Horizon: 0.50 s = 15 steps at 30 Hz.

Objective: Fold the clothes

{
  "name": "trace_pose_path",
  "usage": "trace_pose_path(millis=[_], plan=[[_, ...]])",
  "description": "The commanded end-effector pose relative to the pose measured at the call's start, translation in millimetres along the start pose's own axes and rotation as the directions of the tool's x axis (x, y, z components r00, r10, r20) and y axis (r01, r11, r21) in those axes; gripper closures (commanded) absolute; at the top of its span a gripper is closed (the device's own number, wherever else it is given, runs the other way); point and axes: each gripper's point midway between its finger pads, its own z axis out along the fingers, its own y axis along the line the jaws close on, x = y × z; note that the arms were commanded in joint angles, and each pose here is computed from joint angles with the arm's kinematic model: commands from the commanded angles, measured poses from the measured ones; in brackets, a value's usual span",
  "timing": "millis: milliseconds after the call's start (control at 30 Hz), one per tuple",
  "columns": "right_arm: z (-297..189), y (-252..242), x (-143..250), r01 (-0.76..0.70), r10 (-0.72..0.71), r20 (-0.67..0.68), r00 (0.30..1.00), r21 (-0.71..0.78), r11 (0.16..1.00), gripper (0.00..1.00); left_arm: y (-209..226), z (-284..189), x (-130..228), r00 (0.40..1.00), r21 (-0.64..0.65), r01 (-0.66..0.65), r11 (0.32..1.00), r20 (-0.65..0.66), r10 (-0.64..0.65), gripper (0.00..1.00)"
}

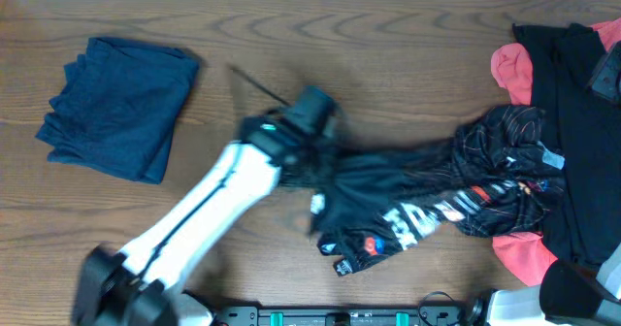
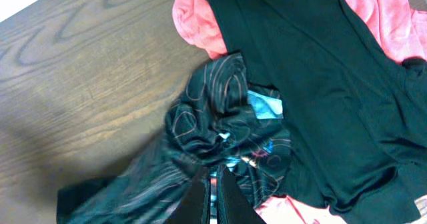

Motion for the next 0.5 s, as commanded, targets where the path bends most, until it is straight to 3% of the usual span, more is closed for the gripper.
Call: trace_pose_path(millis=[0,267,467], plan=[[10.4,-5.9,10.6,0.006,-0.005,-0.046,0.999,0.022,1.0,0.95,16.1,-19.9,1.8,1.0,-0.021,0.019,1.0,0.019,-0.019,0.94],[75.6,-10.4,49.2,0.003,0.003,-0.216,0.976,0.029,1.0,0.89,55.0,-35.4,18.7,0.996,-0.137,0.083,0.987,-0.025,-0.087,0.94],[129.7,-11.5,72.1,-0.007,0.01,-0.262,0.965,0.014,1.0,0.81,75.5,-41.4,10.7,0.988,-0.156,0.152,0.976,0.001,-0.153,0.94]])
